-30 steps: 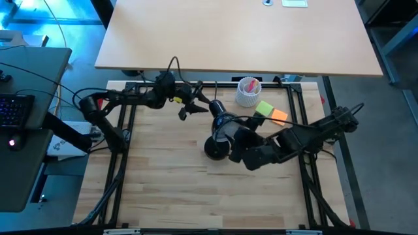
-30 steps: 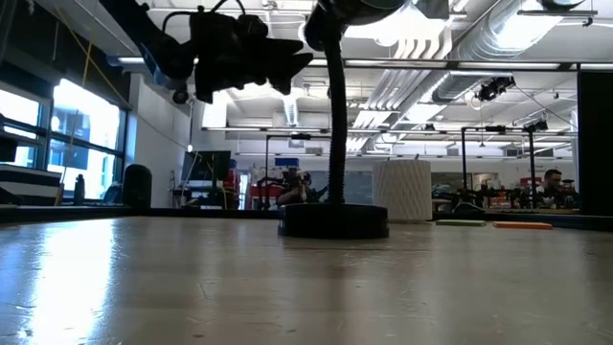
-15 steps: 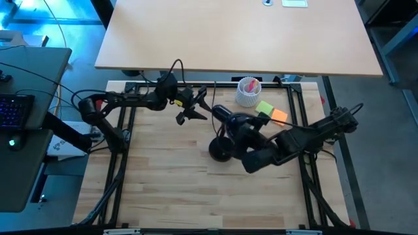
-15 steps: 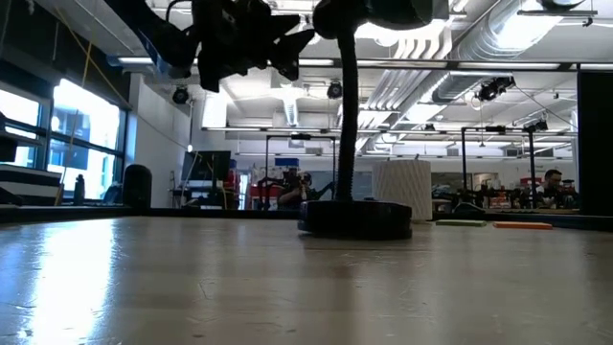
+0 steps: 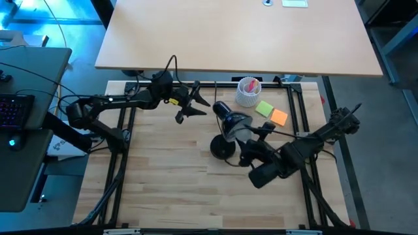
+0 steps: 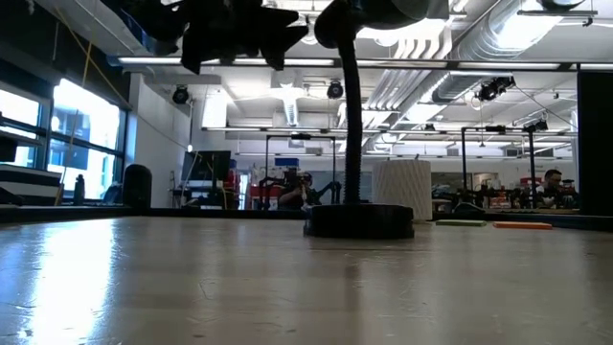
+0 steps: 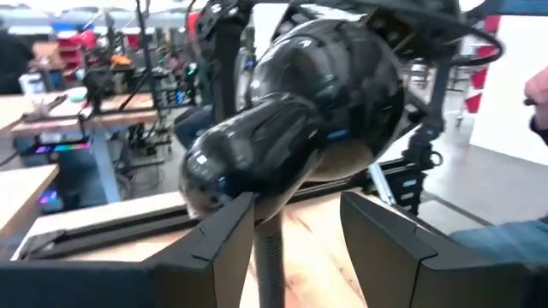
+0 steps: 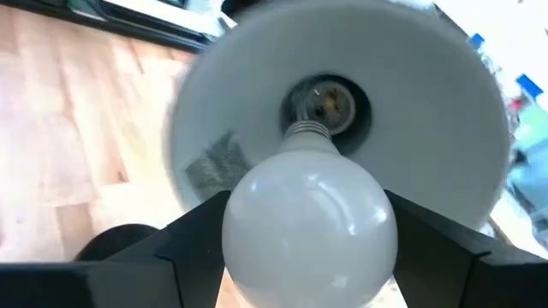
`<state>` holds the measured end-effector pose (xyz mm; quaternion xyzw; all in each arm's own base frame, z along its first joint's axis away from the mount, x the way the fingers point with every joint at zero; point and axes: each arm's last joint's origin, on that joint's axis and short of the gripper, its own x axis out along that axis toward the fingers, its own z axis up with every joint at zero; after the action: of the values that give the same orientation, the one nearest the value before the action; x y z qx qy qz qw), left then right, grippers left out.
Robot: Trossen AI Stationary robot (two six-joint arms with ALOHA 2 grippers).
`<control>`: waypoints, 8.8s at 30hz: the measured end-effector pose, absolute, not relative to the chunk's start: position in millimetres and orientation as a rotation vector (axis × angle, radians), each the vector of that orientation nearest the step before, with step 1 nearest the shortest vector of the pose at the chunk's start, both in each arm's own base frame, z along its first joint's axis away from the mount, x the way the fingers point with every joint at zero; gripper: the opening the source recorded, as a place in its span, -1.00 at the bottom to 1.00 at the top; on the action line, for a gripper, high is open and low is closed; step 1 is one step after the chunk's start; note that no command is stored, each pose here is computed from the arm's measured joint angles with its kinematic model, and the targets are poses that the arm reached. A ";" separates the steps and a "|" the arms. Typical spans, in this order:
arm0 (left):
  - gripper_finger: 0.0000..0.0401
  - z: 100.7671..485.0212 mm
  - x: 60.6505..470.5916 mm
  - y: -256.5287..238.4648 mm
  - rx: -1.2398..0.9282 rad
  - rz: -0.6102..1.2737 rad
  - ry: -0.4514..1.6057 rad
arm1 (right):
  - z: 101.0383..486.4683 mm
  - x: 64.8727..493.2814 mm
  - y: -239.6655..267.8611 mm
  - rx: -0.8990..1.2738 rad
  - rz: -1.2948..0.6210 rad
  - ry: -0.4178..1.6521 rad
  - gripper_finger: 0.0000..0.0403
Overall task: Screw lightbulb
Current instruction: Insert the lightbulb into the desk lamp
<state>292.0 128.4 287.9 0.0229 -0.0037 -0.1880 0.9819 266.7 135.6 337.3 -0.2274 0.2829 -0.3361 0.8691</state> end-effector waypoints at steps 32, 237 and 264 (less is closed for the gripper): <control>0.38 274.3 341.7 141.5 -0.092 -0.543 -0.086 | 324.6 213.9 157.3 -0.357 -0.595 0.507 0.31; 0.32 268.3 378.8 138.2 0.107 -0.741 -0.213 | 370.0 261.4 49.1 0.697 -0.901 0.088 0.31; 0.32 283.9 380.3 139.2 0.009 -0.958 -0.097 | 359.1 234.3 128.6 -0.883 -0.223 0.640 0.31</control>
<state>380.3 139.2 283.9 0.0042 -0.0468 -0.4609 0.8862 234.3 128.6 359.1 -0.4189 0.3039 -0.1058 0.8491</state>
